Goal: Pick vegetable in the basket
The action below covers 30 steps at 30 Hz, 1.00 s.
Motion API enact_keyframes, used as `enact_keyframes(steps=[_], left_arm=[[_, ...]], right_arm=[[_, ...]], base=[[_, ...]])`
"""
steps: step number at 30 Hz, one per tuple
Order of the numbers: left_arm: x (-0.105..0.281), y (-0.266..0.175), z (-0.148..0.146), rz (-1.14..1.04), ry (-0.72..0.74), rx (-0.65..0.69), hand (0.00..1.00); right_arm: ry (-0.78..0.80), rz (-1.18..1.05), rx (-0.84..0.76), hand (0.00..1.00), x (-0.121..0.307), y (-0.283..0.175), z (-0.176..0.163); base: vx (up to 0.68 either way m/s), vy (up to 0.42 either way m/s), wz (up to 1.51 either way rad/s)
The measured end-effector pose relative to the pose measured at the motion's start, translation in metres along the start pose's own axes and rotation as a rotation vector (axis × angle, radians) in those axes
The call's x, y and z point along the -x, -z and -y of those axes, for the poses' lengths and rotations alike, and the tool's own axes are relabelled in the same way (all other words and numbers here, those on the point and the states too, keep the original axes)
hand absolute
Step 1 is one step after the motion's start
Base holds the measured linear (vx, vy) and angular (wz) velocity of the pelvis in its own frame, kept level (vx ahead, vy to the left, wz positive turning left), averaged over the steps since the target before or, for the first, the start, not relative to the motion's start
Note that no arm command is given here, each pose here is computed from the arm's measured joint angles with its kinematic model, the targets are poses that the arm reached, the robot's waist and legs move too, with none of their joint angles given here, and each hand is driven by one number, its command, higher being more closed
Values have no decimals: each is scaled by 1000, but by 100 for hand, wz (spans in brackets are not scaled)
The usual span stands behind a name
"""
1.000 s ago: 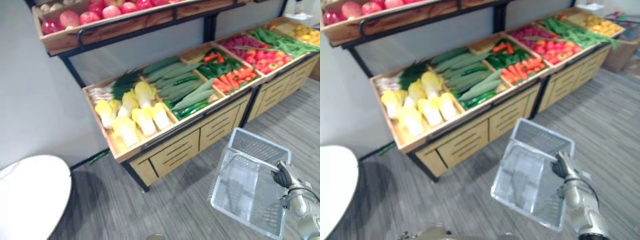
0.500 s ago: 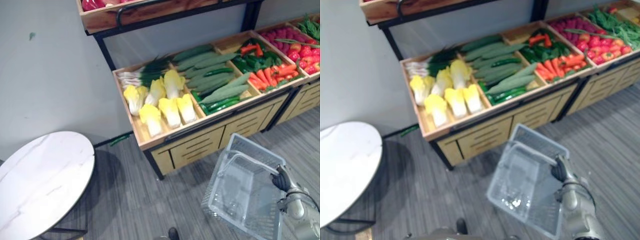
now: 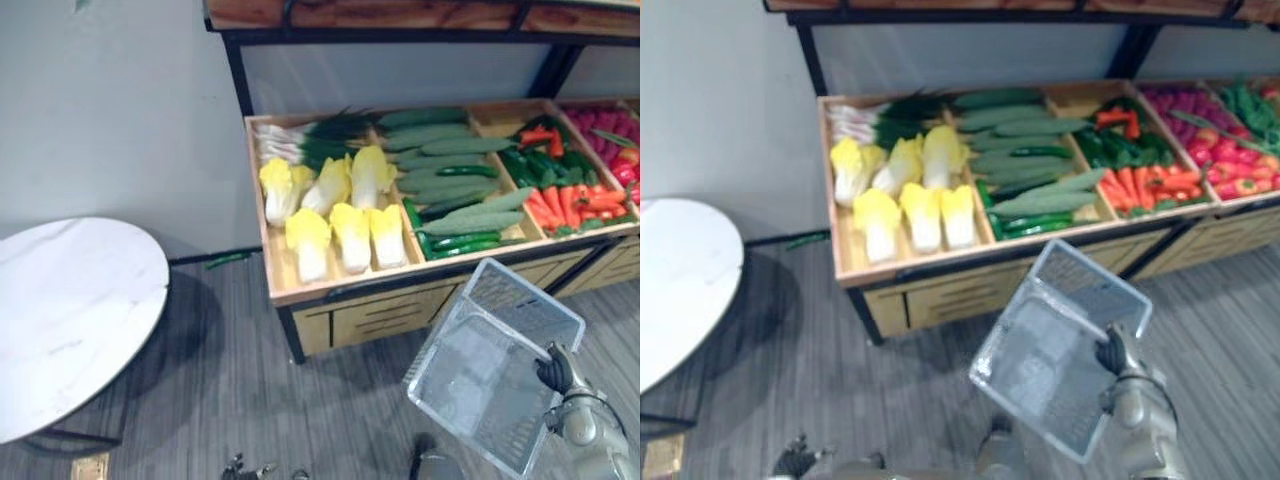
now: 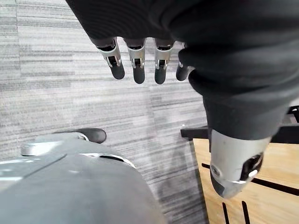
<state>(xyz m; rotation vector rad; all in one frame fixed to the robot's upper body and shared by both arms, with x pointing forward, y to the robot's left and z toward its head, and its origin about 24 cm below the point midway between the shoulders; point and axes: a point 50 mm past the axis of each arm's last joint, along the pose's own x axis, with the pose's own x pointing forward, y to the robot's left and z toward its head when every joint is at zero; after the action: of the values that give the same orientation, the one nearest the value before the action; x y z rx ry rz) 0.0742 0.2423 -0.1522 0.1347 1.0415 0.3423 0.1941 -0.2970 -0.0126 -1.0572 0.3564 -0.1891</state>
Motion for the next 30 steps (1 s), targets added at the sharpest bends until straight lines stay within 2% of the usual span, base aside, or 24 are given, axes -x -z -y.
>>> enact_keyframes(steps=[5, 12, 17, 21, 25, 28, 30], left_arm=[[2, 5, 21, -22, 44, 32, 0], [3, 6, 20, -35, 23, 80, 0], [0, -20, 24, 63, -9, 163, 0], [5, -60, 17, 242, -116, 243, 0], [24, -125, -2, 544, -248, 338, 0], [54, -177, -19, 820, -374, 343, 0], [66, -193, -24, 913, -458, 309, 0]], right_arm=[[4, -40, 23, 100, 2, 10, 4], [-27, -90, 34, 100, 16, 26, -1], [-4, -243, -9, 100, 42, 60, -6], [16, -345, -71, 100, 60, 74, -19], [24, -395, -77, 100, 68, 82, -26], [16, -419, -88, 100, 70, 84, -34], [22, -423, -97, 100, 65, 84, -35]], base=[[144, -312, 25], [112, -240, 39], [49, -118, 47], [29, 25, 15], [26, 96, -6], [-7, 110, -15], [-39, 103, -37]])
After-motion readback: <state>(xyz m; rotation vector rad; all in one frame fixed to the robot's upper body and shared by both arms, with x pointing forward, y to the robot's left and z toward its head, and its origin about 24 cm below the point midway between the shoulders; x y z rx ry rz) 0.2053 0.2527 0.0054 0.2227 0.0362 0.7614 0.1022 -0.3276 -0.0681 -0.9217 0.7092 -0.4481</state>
